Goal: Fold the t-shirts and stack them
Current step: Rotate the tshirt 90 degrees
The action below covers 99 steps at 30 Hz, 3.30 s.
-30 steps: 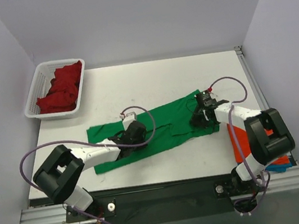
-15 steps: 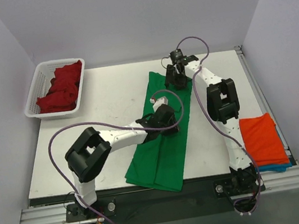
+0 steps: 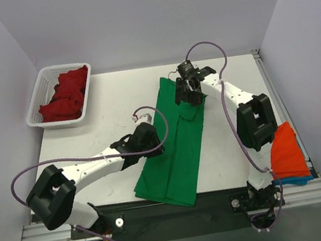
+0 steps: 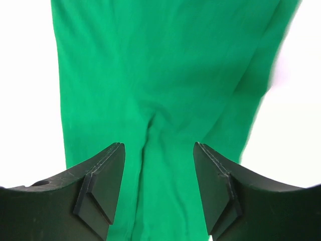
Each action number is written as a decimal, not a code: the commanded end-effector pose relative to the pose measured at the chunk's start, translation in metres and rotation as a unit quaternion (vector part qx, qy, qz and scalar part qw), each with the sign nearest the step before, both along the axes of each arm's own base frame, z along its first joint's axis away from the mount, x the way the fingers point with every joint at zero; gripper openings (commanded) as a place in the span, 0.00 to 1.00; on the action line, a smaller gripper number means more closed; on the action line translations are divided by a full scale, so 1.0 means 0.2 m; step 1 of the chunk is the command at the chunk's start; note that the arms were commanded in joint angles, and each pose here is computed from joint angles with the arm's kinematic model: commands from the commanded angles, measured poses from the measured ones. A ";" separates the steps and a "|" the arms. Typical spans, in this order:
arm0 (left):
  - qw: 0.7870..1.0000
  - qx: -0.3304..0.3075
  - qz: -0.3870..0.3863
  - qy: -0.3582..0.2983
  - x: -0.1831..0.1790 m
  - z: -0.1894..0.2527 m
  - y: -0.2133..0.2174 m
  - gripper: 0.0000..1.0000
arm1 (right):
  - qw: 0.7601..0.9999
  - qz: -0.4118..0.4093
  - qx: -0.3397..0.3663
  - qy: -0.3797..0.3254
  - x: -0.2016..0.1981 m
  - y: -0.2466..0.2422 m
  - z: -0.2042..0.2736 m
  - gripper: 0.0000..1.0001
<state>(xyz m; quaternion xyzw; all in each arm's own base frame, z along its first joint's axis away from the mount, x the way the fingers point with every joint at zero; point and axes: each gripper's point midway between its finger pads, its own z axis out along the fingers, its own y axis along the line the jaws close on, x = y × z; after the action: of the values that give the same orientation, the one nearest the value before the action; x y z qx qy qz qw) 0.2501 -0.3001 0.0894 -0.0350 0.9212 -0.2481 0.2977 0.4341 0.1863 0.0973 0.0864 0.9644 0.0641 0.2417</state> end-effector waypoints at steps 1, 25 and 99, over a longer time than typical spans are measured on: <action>1.000 0.023 -0.015 0.010 -0.11 -0.07 0.10 0.28 | 1.000 -0.022 -0.009 0.001 -0.14 0.02 -0.09 0.57; 0.995 -0.061 -0.045 0.065 0.05 -0.27 -0.26 0.28 | 0.997 0.052 0.043 0.028 0.30 0.12 -0.36 0.58; 0.974 -0.145 -0.112 0.133 -0.78 -0.26 0.02 0.29 | 0.991 0.059 0.116 0.005 0.14 0.73 -0.43 0.41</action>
<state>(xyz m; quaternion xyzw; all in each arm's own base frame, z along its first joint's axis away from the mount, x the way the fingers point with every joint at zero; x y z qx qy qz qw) 0.1018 -0.2883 0.0279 -0.0226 0.9115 -0.3831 0.1482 0.4655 0.3316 0.0234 0.0514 0.9503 0.1961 0.2362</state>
